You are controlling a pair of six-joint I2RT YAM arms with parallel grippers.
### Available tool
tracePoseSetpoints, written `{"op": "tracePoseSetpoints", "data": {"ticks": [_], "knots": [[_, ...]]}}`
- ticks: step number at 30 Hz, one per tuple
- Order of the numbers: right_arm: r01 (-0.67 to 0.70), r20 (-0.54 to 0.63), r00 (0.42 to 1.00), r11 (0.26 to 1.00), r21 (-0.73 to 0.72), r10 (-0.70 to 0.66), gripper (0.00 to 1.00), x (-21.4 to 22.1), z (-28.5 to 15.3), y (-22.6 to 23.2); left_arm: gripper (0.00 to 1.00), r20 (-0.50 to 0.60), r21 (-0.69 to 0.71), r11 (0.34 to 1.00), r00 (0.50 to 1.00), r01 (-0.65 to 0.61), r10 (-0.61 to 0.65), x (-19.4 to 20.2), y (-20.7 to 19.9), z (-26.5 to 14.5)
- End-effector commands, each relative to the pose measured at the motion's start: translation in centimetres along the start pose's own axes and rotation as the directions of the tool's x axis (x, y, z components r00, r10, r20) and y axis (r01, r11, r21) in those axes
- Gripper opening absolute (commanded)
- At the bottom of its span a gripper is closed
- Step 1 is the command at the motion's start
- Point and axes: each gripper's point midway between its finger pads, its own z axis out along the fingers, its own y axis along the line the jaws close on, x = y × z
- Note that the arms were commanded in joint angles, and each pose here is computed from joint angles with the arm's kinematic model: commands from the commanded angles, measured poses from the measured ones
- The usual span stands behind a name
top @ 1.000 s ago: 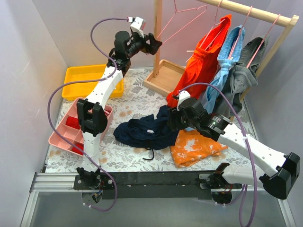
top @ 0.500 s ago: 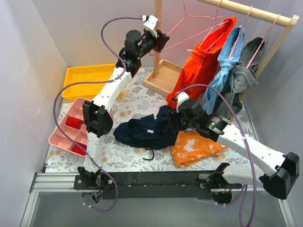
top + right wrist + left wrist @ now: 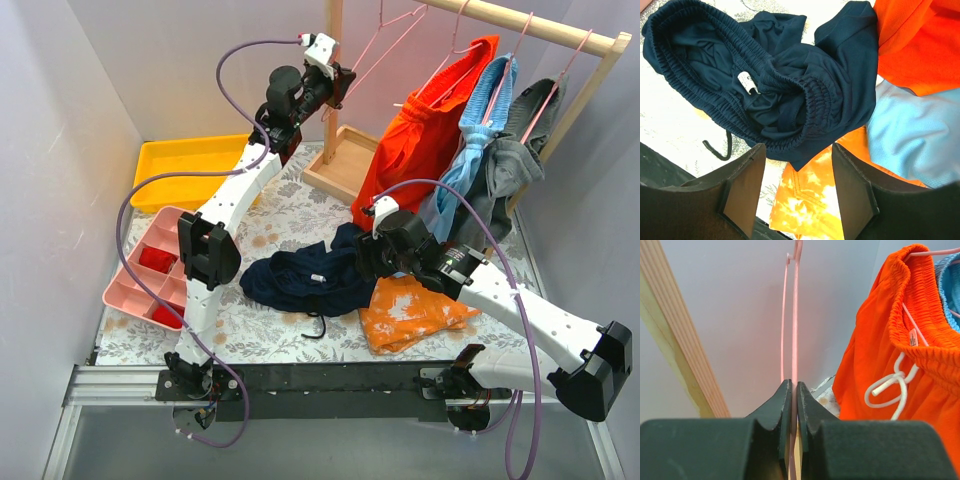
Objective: Place the shorts on the hanger
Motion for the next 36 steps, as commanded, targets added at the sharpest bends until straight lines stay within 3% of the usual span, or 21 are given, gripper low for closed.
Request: {"op": "tracePoseSetpoints", "data": {"ticks": [1, 30, 36], "knots": [[0.001, 0.031, 1.0, 1.0, -0.002, -0.001, 0.63, -0.9, -0.3, 0.1, 0.0, 0.115, -0.07, 0.997, 0.993, -0.032, 0.04, -6.6, 0.3, -1.8], [-0.008, 0.028, 1.0, 0.999, 0.04, 0.007, 0.64, -1.0, -0.2, -0.5, 0.0, 0.238, -0.053, 0.998, 0.971, -0.018, 0.03, -12.1, -0.2, -4.3], [-0.013, 0.04, 0.999, 0.999, 0.044, 0.011, 0.64, -1.6, -0.2, -0.5, 0.0, 0.174, -0.051, 0.999, 0.984, -0.013, 0.022, -11.3, 0.0, -5.4]]}}
